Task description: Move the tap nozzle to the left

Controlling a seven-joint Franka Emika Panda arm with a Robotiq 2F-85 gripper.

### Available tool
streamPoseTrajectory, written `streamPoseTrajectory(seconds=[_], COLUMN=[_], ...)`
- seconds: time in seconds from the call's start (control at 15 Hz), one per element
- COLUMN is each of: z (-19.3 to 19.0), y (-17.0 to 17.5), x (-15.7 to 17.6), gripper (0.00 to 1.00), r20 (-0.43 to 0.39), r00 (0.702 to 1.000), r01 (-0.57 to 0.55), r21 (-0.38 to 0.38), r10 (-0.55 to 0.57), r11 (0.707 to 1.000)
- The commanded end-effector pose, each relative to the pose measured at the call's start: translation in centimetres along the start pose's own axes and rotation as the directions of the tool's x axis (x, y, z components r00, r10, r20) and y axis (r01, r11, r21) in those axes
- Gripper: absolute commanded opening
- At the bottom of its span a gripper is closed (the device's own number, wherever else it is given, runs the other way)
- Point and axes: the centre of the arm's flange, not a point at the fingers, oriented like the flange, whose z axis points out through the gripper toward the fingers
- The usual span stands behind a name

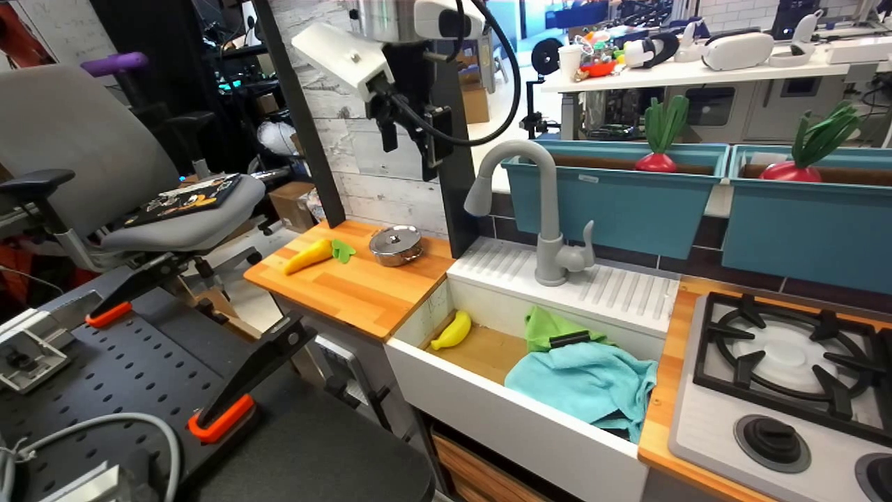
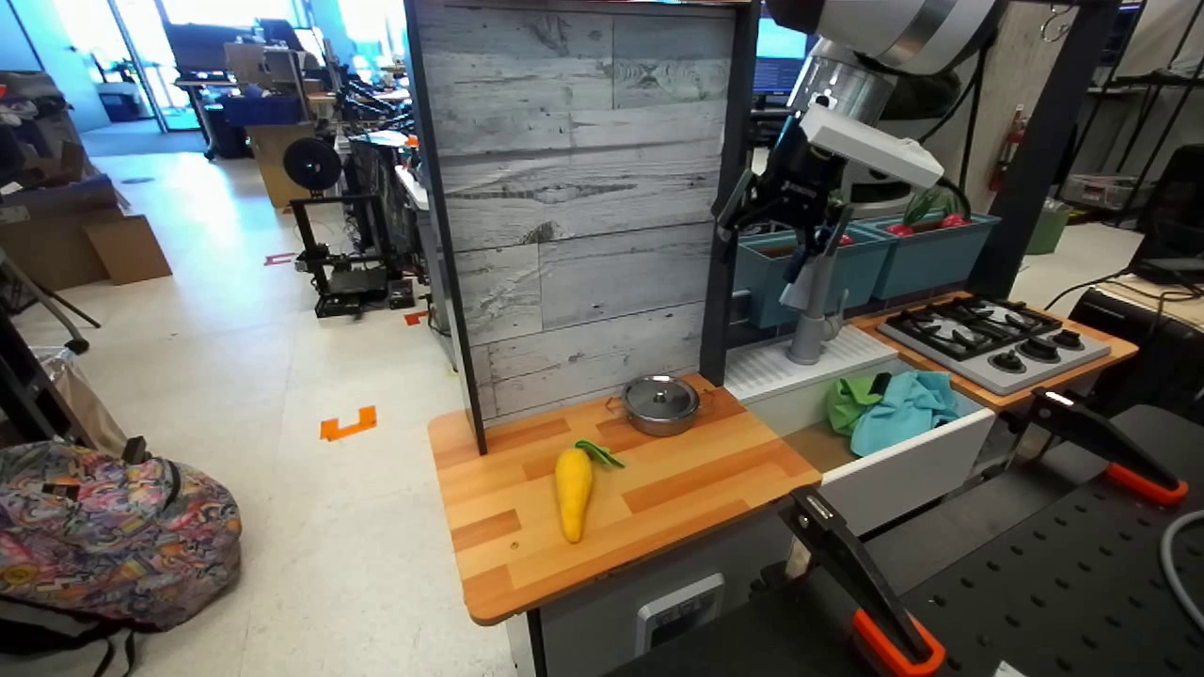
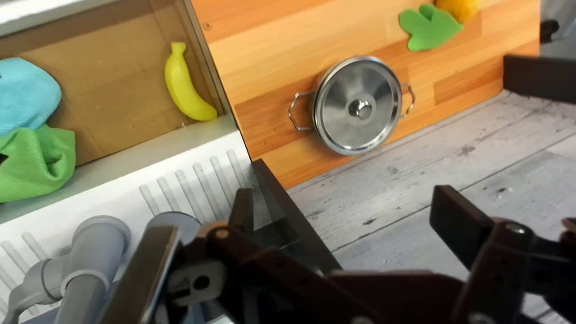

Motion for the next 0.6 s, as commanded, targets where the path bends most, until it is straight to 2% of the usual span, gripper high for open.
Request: streamPoseTrajectory(seconds=[0.0,0.2,0.27,0.53], z=[-4.1,-5.8,-3.3,-5.0], y=[-1.1,-2.2,-1.5,-2.4], x=[-7.2,-10.2,-6.8,-9.1], gripper=[1.00,1.00,1.00,1.00], r20=[0.032,0.058,0.072,0.076], r00=[0.987,0.962,0.978,0.969], r01=[0.157,0.271,0.203,0.242], r21=[-0.085,-0.127,-0.087,-0.102], r10=[-0.155,-0.266,-0.197,-0.235], r11=[0.984,0.954,0.975,0.965])
